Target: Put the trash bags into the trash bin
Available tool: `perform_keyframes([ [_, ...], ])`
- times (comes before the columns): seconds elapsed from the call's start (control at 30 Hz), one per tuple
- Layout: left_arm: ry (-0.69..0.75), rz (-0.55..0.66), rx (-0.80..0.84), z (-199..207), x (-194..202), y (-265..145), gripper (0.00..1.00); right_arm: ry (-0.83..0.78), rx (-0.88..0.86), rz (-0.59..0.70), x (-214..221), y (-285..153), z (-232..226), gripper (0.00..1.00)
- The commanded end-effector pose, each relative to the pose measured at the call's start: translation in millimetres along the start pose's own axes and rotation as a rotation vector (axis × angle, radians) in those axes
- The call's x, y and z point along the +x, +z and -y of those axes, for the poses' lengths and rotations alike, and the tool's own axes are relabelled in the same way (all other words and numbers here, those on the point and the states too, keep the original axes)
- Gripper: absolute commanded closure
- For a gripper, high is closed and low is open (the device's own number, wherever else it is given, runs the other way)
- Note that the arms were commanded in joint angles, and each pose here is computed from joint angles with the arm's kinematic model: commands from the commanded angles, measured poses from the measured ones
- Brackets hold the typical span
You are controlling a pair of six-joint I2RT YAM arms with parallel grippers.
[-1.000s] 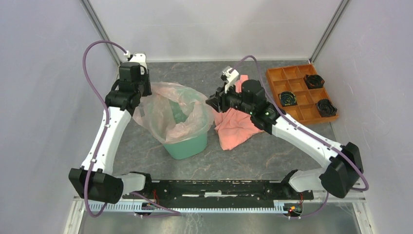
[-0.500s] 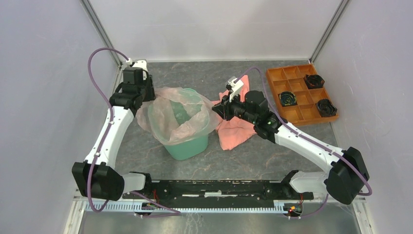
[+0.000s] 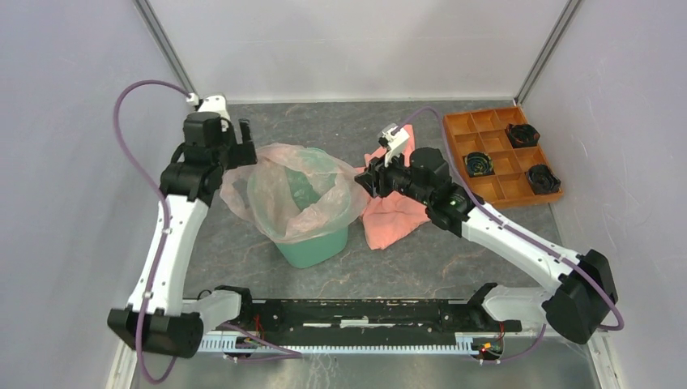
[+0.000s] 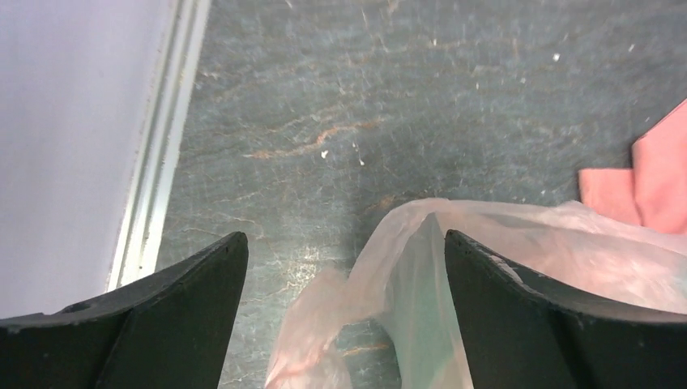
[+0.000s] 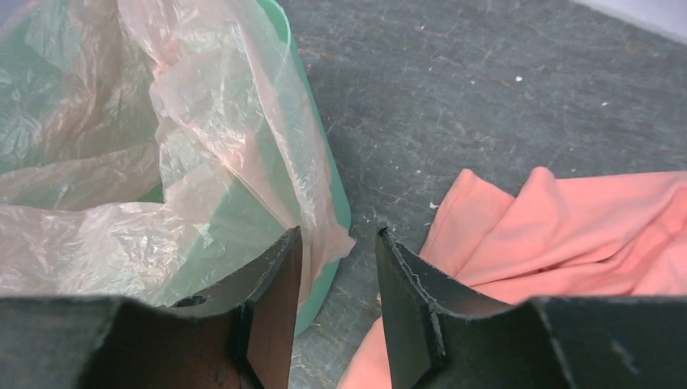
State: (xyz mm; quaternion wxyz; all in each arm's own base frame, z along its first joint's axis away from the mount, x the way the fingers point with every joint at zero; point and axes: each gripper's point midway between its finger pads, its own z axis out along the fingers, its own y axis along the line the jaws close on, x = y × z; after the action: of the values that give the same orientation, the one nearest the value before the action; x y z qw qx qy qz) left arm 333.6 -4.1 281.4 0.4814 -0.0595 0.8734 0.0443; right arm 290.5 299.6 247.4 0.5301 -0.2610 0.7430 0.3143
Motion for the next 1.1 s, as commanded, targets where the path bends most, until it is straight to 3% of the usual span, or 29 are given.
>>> perform_keyframes([
  [0.0,-0.093,0.127,-0.063,-21,-26,-49,0.05,-0.047,0.027,0.094,-46,-18,-1,0.54],
  [0.13,-0.123,0.117,-0.124,-37,0,-66,0.1,-0.053,0.029,0.079,-49,-27,-3,0.48],
  [0.27,-0.135,0.04,-0.15,-40,43,-53,0.09,-0.052,0.034,0.064,-44,-37,-3,0.36],
  [0.37,-0.133,-0.031,-0.139,-34,66,-34,0.09,-0.06,0.001,0.059,-35,-43,-8,0.35],
  [0.5,-0.158,-0.069,-0.151,-32,76,-19,0.09,-0.058,-0.092,0.061,-17,-47,-22,0.27],
  [0.53,-0.174,-0.062,-0.127,-28,75,-17,0.13,-0.059,-0.114,0.08,-19,-48,-26,0.26],
  [0.67,-0.228,-0.105,-0.01,-9,83,-8,0.47,-0.018,-0.225,0.101,-10,-48,-44,0.26],
  [0.7,-0.249,-0.122,0.014,-5,88,-6,0.53,-0.011,-0.252,0.097,-6,-47,-48,0.26],
  [0.8,-0.304,-0.136,0.068,6,98,-6,0.58,-0.002,-0.248,0.098,2,-42,-46,0.3],
  [1.07,-0.469,-0.181,0.195,36,133,4,0.71,0.069,-0.227,0.07,21,-26,-40,0.62],
])
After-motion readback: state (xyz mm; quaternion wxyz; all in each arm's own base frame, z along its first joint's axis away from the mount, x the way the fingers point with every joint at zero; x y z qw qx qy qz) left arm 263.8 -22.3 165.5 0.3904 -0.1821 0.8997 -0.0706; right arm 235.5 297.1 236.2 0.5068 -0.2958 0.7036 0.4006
